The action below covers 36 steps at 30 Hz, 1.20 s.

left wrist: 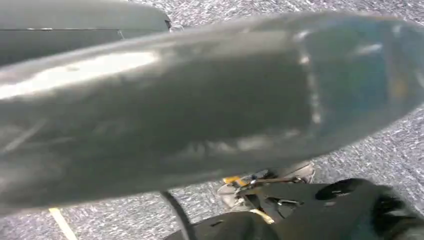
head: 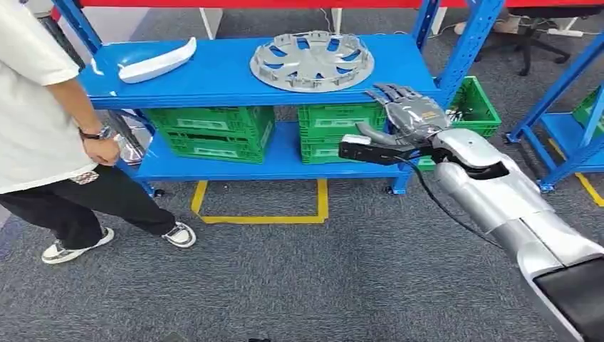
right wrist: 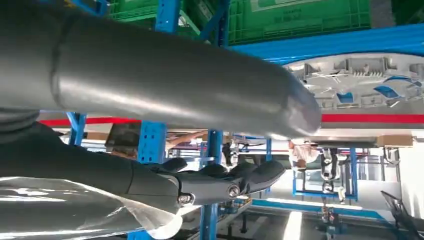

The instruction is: Take the parts from the cabinet and place them on the table.

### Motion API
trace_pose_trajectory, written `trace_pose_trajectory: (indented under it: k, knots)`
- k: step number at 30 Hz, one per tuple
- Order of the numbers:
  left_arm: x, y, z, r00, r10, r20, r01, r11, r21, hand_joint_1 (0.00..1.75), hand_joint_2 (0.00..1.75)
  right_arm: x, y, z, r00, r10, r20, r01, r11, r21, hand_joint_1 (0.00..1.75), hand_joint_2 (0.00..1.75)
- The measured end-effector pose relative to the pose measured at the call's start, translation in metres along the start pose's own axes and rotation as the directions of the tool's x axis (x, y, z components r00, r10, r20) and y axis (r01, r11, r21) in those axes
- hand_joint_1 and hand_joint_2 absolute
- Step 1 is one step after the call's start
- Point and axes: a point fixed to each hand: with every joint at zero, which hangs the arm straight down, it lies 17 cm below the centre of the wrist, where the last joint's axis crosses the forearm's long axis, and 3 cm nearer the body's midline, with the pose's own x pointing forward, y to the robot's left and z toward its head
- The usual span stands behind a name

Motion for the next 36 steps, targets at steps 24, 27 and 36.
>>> trace_pose_trajectory:
  k: [24, 27, 36]
  knots:
    - [0.0031, -0.0032, -0.0008, 1.000, -0.006, 0.007, 0.006, 1.000, -0.010, 0.00, 0.00, -0.0051, -0.0016, 0.0000, 1.000, 0.001, -0.009, -0.001, 1.000, -0.002, 0.00, 0.00]
    - [0.0031, -0.0036, -0.0007, 1.000, -0.005, 0.006, 0.005, 1.000, -0.011, 0.00, 0.00, -0.0040, 0.0018, 0.0009, 1.000, 0.002, -0.005, -0.002, 1.000, 0.004, 0.00, 0.00]
    - [0.0030, -0.0031, -0.0008, 1.000, -0.005, 0.006, 0.006, 1.000, -0.011, 0.00, 0.00, -0.0044, 0.0032, 0.0012, 1.000, 0.002, -0.007, -0.002, 1.000, 0.007, 0.00, 0.00]
